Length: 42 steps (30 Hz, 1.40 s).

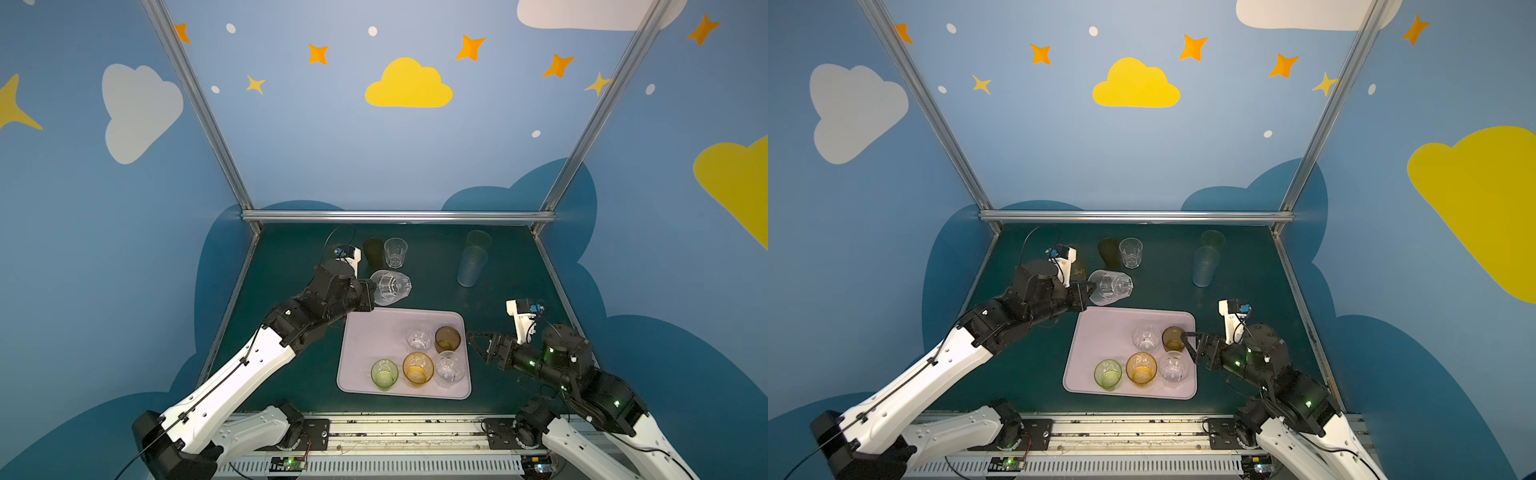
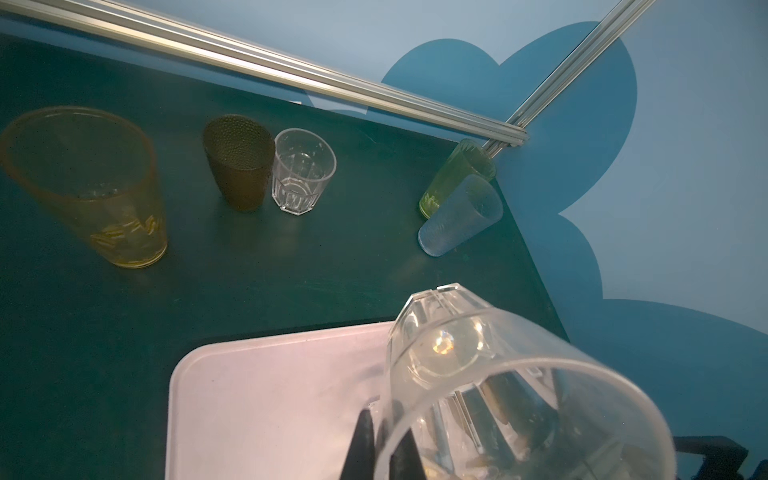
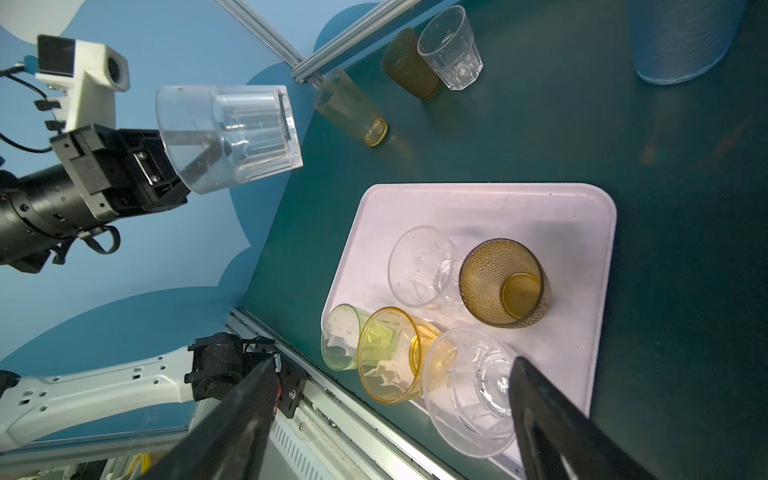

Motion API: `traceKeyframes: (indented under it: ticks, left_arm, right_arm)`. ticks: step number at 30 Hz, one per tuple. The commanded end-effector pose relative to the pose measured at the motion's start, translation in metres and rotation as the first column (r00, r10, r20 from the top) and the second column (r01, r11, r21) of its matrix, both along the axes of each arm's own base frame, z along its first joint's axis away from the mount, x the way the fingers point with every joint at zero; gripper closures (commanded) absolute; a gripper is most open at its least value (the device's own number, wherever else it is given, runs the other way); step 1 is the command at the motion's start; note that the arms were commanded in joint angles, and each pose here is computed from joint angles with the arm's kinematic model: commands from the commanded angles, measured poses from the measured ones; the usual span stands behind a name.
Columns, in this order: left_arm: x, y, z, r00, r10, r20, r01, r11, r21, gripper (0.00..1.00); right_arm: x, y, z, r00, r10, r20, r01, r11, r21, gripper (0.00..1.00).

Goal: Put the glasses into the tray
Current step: 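Carry the clear faceted glass toward the tray with the left gripper, then lower the clear faceted glass onto the tray beside the green glass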

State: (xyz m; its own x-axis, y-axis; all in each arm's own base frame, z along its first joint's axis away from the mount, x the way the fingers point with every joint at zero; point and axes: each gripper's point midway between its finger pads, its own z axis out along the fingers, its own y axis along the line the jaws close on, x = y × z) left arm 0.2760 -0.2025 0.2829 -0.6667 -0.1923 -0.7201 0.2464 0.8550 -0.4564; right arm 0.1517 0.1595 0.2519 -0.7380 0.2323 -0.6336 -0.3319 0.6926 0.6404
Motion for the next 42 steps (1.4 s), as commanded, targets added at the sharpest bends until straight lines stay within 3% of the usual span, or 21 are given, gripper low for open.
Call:
traceKeyframes:
  ticks: [1, 10, 16, 20, 21, 23, 26, 30, 42]
  left_arm:
    - [-0.006, 0.013, 0.003, 0.999, 0.032, 0.028, -0.032, 0.999, 0.009, 0.93]
    - [-0.019, 0.028, -0.014, 0.998, 0.053, 0.014, -0.054, 0.998, 0.035, 0.86]
    - [-0.02, 0.03, -0.039, 0.997, 0.06, -0.041, -0.057, 0.996, 0.072, 0.94]
    - [-0.017, 0.033, -0.051, 0.995, 0.081, -0.052, -0.075, 0.992, 0.103, 0.95]
    - [-0.015, 0.036, -0.053, 0.994, 0.092, -0.051, -0.085, 0.989, 0.118, 0.92]
    - [-0.011, 0.046, -0.058, 0.988, 0.143, -0.049, -0.135, 0.98, 0.149, 0.79]
    - [-0.007, 0.06, -0.062, 0.974, 0.218, -0.06, -0.206, 0.965, 0.16, 0.83]
    - [-0.005, 0.073, -0.066, 0.964, 0.257, -0.061, -0.242, 0.952, 0.19, 0.73]
    - [-0.012, 0.073, -0.079, 0.963, 0.243, -0.118, -0.221, 0.959, 0.177, 0.73]
  right_arm:
    - [0.004, 0.006, 0.011, 0.999, 0.01, 0.031, -0.011, 0.999, 0.035, 0.14]
    - [0.014, 0.003, 0.009, 0.999, -0.037, 0.037, 0.036, 0.999, 0.015, 0.14]
    - [0.017, 0.0, 0.006, 0.998, -0.059, 0.035, 0.059, 0.998, 0.012, 0.14]
    - [0.017, -0.001, 0.004, 0.997, -0.069, 0.034, 0.068, 0.998, 0.011, 0.13]
    - [0.017, -0.001, 0.003, 0.997, -0.067, 0.034, 0.066, 0.998, 0.009, 0.14]
    - [0.017, -0.001, 0.002, 0.997, -0.067, 0.032, 0.067, 0.998, 0.005, 0.14]
    - [0.016, -0.001, 0.001, 0.998, -0.063, 0.019, 0.063, 0.998, -0.006, 0.13]
    - [0.017, -0.002, -0.001, 0.998, -0.07, 0.006, 0.07, 0.997, -0.018, 0.14]
    - [0.025, 0.0, -0.005, 0.996, -0.087, -0.003, 0.087, 0.996, -0.035, 0.14]
